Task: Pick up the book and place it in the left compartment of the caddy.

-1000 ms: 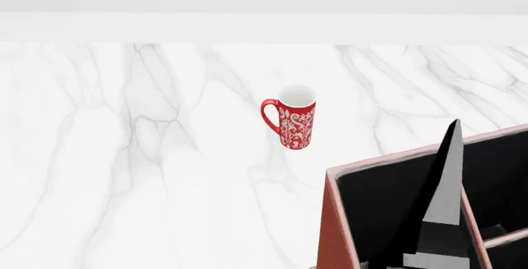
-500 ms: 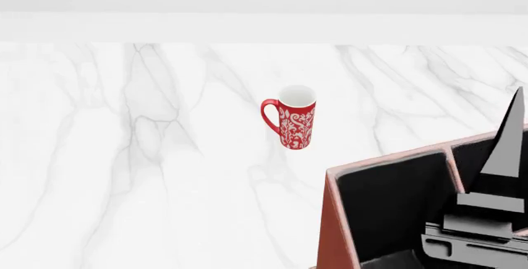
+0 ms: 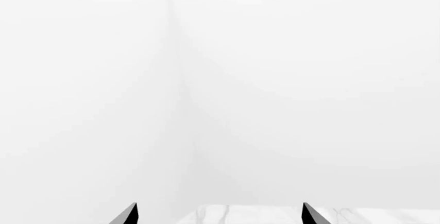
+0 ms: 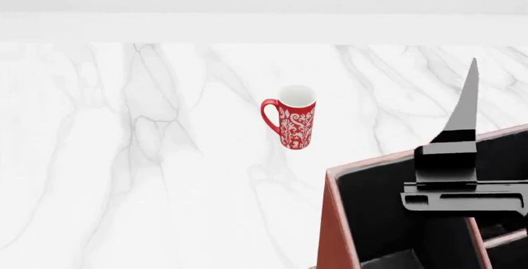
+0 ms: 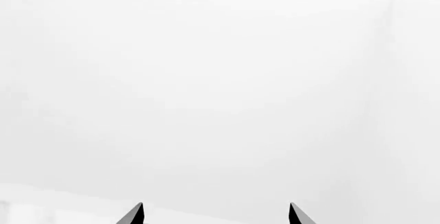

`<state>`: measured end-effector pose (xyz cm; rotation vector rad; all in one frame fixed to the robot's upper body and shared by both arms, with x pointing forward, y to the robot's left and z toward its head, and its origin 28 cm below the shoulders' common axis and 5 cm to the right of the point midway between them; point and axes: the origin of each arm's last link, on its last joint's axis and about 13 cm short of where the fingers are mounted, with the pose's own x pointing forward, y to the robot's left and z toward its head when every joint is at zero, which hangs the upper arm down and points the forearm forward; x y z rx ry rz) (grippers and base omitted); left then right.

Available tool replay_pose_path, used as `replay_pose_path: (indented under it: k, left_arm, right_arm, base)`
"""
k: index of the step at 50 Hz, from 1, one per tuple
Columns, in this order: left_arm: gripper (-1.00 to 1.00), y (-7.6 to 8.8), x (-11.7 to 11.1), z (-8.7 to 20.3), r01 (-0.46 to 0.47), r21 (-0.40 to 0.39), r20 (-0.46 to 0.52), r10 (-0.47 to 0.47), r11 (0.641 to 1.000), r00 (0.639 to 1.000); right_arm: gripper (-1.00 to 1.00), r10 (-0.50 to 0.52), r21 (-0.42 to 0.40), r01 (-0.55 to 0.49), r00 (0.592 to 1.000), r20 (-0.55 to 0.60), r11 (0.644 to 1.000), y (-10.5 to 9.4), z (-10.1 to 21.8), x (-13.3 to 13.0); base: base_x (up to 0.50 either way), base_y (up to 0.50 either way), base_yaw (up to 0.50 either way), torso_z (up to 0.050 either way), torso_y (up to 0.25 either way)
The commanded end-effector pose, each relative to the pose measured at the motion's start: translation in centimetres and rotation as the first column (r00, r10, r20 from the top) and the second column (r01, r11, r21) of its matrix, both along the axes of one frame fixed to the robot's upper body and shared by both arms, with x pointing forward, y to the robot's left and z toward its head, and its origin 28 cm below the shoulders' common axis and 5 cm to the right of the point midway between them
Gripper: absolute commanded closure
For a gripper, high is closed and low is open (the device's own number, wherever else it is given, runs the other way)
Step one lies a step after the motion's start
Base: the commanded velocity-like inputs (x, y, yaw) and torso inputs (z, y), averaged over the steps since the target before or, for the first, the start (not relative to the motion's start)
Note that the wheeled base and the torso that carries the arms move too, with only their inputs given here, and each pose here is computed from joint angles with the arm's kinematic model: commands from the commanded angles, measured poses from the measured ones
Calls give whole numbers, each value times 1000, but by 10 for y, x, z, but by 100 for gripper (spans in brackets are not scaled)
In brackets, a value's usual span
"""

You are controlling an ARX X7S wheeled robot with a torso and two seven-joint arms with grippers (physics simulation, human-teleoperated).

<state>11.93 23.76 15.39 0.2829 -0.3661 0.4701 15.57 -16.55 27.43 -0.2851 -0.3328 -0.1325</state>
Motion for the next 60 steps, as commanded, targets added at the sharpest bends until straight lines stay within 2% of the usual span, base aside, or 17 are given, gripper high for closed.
replay_pose_path:
  k: [1, 10, 15, 19, 20, 22, 24, 26, 28, 31, 33, 36, 40, 45, 48, 50, 60]
  left_arm:
    - [-100, 1, -1, 0, 17, 5, -5, -17, 1000, 1000]
    - [-100, 2, -1, 0, 17, 5, -4, -17, 1000, 1000]
    - [-100, 1, -1, 0, 17, 4, -5, -17, 1000, 1000]
    - [-100, 2, -1, 0, 16, 4, -3, -16, 1000, 1000]
    - [-100, 2, -1, 0, 16, 3, -4, -16, 1000, 1000]
    - [-100, 2, -1, 0, 16, 3, -4, -16, 1000, 1000]
    - [-100, 2, -1, 0, 16, 3, -4, -16, 1000, 1000]
    - [-100, 2, -1, 0, 15, 2, -4, -15, 1000, 1000]
    - [-100, 2, -1, 0, 16, 2, -4, -16, 1000, 1000]
    - [-100, 2, -1, 0, 16, 1, -4, -16, 1000, 1000]
    - [-100, 2, -1, 0, 15, 1, -4, -15, 1000, 1000]
    - [-100, 2, -1, 0, 15, 2, -4, -15, 1000, 1000]
    - [-100, 2, -1, 0, 15, 2, -5, -15, 1000, 1000]
    - [-100, 2, -1, 0, 14, 2, -5, -14, 1000, 1000]
    - [-100, 2, 0, 0, 15, 2, -7, -15, 1000, 1000]
    - [-100, 2, 0, 0, 16, 2, -8, -16, 1000, 1000]
    - [-100, 1, 1, 0, 17, 2, -14, -17, 1000, 1000]
  right_arm:
    - [-100, 110, -73, -116, 991, -76, 991, 3, 15, 32]
    - [-100, 246, -60, -253, 964, -103, 966, 8, 15, 47]
    - [-100, 304, -123, -310, 951, -63, 943, 12, 18, 51]
    - [-100, 361, -105, -370, 928, -91, 923, 15, 18, 55]
    - [-100, 375, -84, -373, 927, 7, 924, 17, 20, 60]
    - [-100, 379, -108, -386, 922, -81, 916, 17, 17, 60]
    - [-100, 429, -34, -432, 901, -70, 901, 20, 19, 61]
    - [-100, 469, -139, -468, 883, -30, 873, 22, 18, 61]
    - [-100, 462, -130, -468, 884, -73, 874, 22, 15, 65]
    - [-100, 600, -202, -612, 790, -123, 764, 25, 12, 63]
    - [-100, 617, -183, -628, 778, -118, 757, 25, 12, 63]
    - [-100, 719, -206, -742, 670, -186, 638, 28, 9, 59]
    - [-100, 790, -142, -823, 567, -232, 549, 31, 6, 56]
    - [-100, 815, -150, -848, 531, -234, 509, 32, 5, 59]
    - [-100, 861, -169, -885, 462, -213, 433, 32, 3, 57]
    - [-100, 876, -150, -901, 432, -213, 408, 33, 3, 57]
    - [-100, 880, -188, -928, 367, -302, 322, 40, 1, 66]
  base:
    - [0, 0, 0, 0, 0]
    - [0, 0, 0, 0, 0]
    - [0, 0, 0, 0, 0]
    - [0, 0, 0, 0, 0]
    - [0, 0, 0, 0, 0]
    - [0, 0, 0, 0, 0]
    - [0, 0, 0, 0, 0]
    - [0, 0, 0, 0, 0]
    - [0, 0, 0, 0, 0]
    - [0, 0, 0, 0, 0]
    - [0, 0, 0, 0, 0]
    - [0, 0, 0, 0, 0]
    - [0, 0, 0, 0, 0]
    - [0, 0, 0, 0, 0]
    - [0, 0, 0, 0, 0]
    - [0, 0, 0, 0, 0]
    - [0, 0, 0, 0, 0]
